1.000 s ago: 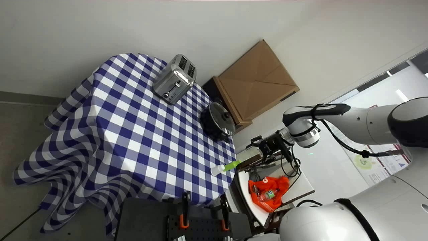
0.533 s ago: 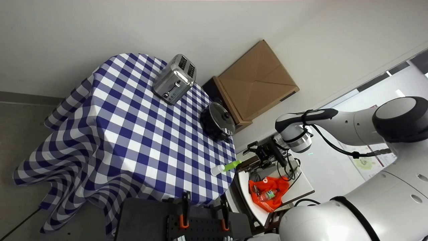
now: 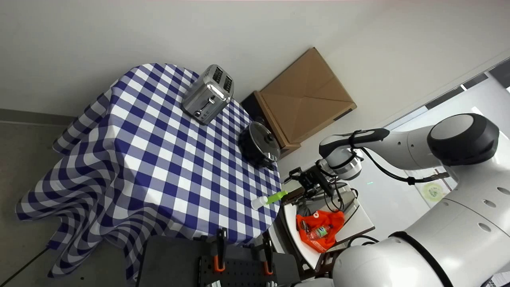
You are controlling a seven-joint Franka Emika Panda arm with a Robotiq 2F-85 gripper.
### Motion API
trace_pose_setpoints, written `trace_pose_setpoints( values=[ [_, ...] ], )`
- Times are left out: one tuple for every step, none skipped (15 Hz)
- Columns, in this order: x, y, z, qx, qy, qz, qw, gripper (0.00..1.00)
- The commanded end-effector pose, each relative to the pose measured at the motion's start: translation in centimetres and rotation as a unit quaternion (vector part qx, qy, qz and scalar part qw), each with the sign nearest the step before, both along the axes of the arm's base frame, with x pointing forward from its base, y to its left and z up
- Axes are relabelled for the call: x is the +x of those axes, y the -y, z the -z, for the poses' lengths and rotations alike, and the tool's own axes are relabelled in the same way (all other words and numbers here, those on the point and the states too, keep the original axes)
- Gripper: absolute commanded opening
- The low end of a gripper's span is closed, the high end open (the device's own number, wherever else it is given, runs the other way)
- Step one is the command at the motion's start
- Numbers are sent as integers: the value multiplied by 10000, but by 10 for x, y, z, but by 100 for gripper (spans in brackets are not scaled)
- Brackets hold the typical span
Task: Move the green bottle to the left
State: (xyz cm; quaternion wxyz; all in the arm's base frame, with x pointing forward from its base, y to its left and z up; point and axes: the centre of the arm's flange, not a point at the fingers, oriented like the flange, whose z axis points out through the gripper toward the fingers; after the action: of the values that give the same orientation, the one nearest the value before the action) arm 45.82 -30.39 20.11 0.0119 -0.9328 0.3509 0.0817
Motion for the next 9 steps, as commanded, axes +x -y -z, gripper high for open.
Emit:
trace_pose_setpoints(
  values=[
    [16, 4, 11, -148, -27, -75, 9999, 100],
    [18, 4, 15, -141, -58, -91, 9998, 100],
    [19, 3, 19, -147, -90, -110, 9998, 100],
    [20, 2, 22, -147, -124, -139, 9997, 100],
    [21, 1, 27, -143, -157, -172, 9996, 100],
    [22, 0, 30, -137, -184, -193, 9995, 100],
    [24, -1, 33, -136, -212, -220, 9994, 100],
    [25, -2, 36, -137, -239, -244, 9993, 100],
    [27, -3, 39, -148, -264, -273, 9992, 100]
  ],
)
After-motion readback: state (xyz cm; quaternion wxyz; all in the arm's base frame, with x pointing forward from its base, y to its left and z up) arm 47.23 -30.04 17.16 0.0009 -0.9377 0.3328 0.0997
